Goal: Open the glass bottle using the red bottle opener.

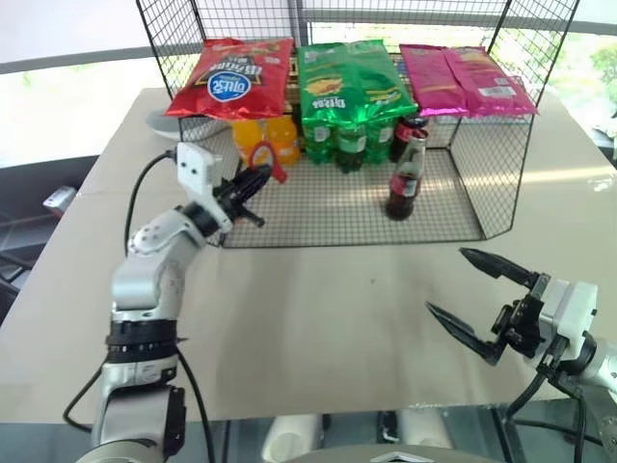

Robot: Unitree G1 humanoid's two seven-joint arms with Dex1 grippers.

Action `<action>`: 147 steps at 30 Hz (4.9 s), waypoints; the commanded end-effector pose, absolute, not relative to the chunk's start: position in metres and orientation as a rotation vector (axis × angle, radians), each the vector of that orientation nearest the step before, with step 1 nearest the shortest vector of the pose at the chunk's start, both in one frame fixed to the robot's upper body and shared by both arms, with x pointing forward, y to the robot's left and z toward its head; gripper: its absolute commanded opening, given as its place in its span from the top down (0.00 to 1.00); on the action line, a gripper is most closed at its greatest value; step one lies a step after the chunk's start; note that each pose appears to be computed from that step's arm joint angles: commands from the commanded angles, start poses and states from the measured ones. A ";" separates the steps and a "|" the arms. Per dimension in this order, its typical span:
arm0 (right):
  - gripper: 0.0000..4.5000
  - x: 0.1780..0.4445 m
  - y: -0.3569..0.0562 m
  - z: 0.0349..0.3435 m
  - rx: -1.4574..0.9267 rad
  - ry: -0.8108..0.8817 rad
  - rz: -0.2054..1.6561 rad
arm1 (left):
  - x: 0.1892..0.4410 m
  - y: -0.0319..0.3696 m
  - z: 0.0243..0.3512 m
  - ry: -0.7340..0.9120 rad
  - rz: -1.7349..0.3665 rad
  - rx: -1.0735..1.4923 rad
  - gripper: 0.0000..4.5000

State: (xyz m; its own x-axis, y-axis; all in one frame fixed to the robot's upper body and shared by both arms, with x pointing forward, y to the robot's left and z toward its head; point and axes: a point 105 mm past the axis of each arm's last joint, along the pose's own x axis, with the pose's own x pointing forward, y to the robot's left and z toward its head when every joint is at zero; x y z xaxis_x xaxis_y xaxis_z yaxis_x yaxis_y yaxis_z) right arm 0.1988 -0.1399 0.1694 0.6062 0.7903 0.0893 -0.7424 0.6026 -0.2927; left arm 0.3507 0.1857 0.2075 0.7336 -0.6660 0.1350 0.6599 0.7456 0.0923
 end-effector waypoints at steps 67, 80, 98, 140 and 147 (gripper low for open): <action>0.98 0.220 -0.012 0.189 0.364 0.268 1.624 | 0.217 0.103 0.212 0.112 -1.410 -0.309 1.00; 1.00 0.200 -0.086 0.149 0.292 0.316 1.239 | 0.303 0.094 0.197 0.015 -1.194 -0.064 0.02; 1.00 0.190 -0.110 0.152 0.290 0.203 0.905 | 0.410 -0.002 0.180 -0.082 -1.071 0.088 0.02; 1.00 0.227 -0.120 0.160 0.071 0.081 0.914 | 0.288 0.090 0.137 -0.035 -1.199 0.125 0.08; 1.00 0.238 -0.113 0.169 -0.036 0.002 0.906 | 0.292 0.095 0.159 -0.105 -1.174 0.109 0.01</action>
State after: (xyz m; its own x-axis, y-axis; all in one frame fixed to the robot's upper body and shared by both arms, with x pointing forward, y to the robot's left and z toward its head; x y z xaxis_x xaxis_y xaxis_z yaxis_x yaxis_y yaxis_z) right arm 0.2363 -0.1157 0.1569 0.6135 0.7873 -0.0605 -0.7860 0.6163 0.0497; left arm 0.2917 0.0934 0.1369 0.3833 -0.9231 -0.0305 0.9214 0.3799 0.0821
